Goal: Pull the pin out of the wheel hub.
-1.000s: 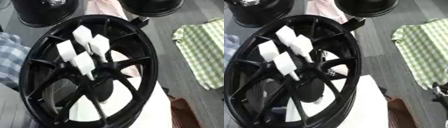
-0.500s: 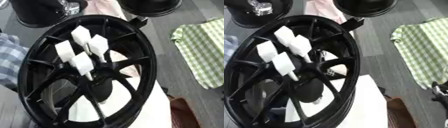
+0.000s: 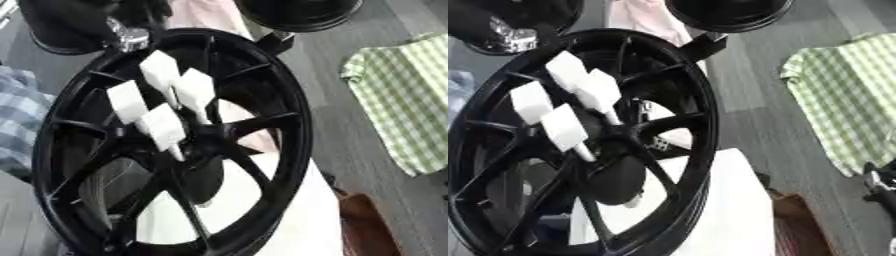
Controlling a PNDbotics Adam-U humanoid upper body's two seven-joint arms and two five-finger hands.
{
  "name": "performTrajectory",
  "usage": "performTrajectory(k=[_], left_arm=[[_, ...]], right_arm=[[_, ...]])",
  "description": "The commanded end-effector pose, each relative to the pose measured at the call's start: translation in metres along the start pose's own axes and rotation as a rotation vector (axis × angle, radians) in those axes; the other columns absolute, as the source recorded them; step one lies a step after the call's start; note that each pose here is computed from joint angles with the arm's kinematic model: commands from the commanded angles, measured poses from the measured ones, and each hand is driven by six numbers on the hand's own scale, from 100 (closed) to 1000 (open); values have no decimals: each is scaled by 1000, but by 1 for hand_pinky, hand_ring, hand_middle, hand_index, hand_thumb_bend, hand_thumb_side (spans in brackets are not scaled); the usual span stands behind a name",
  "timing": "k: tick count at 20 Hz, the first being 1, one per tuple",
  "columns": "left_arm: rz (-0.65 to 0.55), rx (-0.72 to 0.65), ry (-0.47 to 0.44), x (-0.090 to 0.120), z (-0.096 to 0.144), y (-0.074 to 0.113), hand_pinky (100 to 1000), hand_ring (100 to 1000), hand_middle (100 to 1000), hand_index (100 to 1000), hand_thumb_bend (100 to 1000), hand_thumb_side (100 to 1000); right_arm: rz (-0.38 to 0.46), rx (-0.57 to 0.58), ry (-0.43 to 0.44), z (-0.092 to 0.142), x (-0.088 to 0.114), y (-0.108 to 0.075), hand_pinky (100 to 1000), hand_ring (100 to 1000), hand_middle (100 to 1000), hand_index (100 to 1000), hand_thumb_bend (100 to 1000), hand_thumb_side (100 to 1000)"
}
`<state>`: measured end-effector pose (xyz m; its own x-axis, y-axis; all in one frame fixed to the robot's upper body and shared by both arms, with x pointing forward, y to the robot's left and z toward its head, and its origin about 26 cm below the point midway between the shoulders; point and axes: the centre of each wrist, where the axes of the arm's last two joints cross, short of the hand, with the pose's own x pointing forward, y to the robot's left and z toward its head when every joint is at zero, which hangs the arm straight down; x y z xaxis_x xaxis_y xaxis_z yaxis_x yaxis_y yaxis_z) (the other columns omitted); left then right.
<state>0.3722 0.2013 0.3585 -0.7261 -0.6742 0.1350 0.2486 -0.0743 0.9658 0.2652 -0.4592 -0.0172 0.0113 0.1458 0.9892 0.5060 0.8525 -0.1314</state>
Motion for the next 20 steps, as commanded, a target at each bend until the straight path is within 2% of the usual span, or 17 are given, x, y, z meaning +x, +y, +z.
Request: performTrajectory(k=[1,5,6,7,12,14,17,20], left_arm=[[-38,-16,46,-2,24,7,807,772,770,888,197,696],[-59,-51,72,-1,33,2,816,780,764,879,265,715],[-65,-47,78,-1,36,1,821,783,757,872,319,713],[-71,-39,82,0,39,1,821,780,752,868,333,713],[-83,-6,87,3,51,-4,824,749,672,836,554,835],[-88,10,89,6,52,-4,826,735,642,832,624,837],[-94,39,104,5,53,-4,828,713,603,828,672,819],[-85,37,113,2,48,-7,819,693,549,824,679,815]], right_arm=[[29,-6,-45,-8,15,-10,463,634,501,653,319,385],[30,-8,-45,-8,15,-11,463,634,501,653,319,383],[30,-9,-45,-8,14,-11,463,634,501,653,319,385],[30,-9,-45,-8,14,-11,463,634,501,653,319,385],[31,-8,-45,-8,14,-11,463,634,501,654,319,384],[32,-8,-44,-8,14,-11,463,634,501,653,320,384],[31,-7,-44,-8,14,-11,463,634,501,653,320,383],[30,-5,-43,-8,14,-11,463,634,501,653,320,383]])
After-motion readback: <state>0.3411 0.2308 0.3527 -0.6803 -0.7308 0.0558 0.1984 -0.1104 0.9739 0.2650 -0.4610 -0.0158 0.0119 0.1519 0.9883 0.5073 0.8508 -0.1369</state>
